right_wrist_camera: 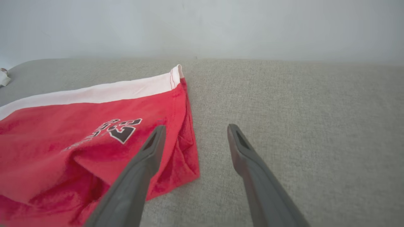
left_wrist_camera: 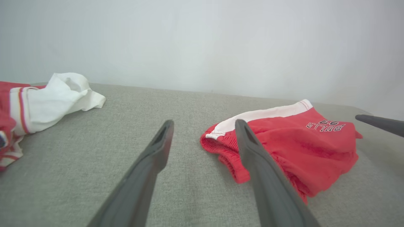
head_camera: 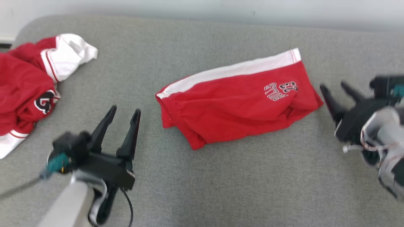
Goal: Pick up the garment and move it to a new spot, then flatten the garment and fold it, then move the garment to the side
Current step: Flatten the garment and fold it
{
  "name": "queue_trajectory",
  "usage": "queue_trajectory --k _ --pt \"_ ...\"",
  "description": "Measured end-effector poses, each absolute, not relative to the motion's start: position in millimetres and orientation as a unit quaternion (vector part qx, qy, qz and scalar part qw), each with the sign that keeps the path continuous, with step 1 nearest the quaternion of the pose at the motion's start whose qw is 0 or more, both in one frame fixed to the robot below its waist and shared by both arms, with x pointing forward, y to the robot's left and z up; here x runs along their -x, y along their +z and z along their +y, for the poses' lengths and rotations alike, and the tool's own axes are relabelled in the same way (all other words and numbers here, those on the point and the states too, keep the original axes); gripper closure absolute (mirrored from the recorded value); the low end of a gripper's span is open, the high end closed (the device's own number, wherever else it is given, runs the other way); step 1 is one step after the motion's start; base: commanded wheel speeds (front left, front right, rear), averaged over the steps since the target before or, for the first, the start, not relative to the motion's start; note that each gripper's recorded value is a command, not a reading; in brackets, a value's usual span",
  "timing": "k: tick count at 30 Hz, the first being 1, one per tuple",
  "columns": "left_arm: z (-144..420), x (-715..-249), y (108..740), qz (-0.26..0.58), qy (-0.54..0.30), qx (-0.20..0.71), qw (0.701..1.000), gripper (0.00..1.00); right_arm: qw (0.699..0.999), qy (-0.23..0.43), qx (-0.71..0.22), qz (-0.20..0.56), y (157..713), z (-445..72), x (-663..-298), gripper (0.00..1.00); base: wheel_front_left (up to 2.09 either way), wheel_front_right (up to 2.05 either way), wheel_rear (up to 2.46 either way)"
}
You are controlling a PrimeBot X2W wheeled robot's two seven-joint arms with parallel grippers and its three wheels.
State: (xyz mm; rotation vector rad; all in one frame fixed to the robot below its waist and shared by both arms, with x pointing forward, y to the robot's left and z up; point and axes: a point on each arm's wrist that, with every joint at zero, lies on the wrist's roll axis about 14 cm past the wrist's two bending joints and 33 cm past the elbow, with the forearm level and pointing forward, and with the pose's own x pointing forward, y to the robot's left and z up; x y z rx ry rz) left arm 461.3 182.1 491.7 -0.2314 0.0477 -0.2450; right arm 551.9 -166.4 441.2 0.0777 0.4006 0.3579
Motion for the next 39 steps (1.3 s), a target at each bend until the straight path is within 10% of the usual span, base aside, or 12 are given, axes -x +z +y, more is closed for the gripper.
queue_trajectory --k 33,34,35,36,39 --pt "227 -371 482 -0.009 0.053 0.114 0.992 0.00 0.947 0.152 0.023 0.282 394 -141 -542 0.00 0.00 0.00 0.00" --pt "226 -371 480 -0.007 0.053 0.115 0.992 0.00 0.946 0.149 0.016 0.287 393 -141 -542 0.21 0.00 0.00 0.00" --pt "225 -371 479 -0.005 0.052 0.115 0.992 0.00 0.945 0.147 0.014 0.291 391 -141 -541 0.79 0.00 0.00 0.00" --pt "225 -372 479 -0.004 0.051 0.116 0.992 0.00 0.944 0.147 0.014 0.293 390 -141 -541 1.00 0.00 0.00 0.00" --pt "223 -372 477 -0.001 0.049 0.118 0.992 0.00 0.946 0.146 0.007 0.288 391 -141 -542 1.00 0.00 0.00 0.00"
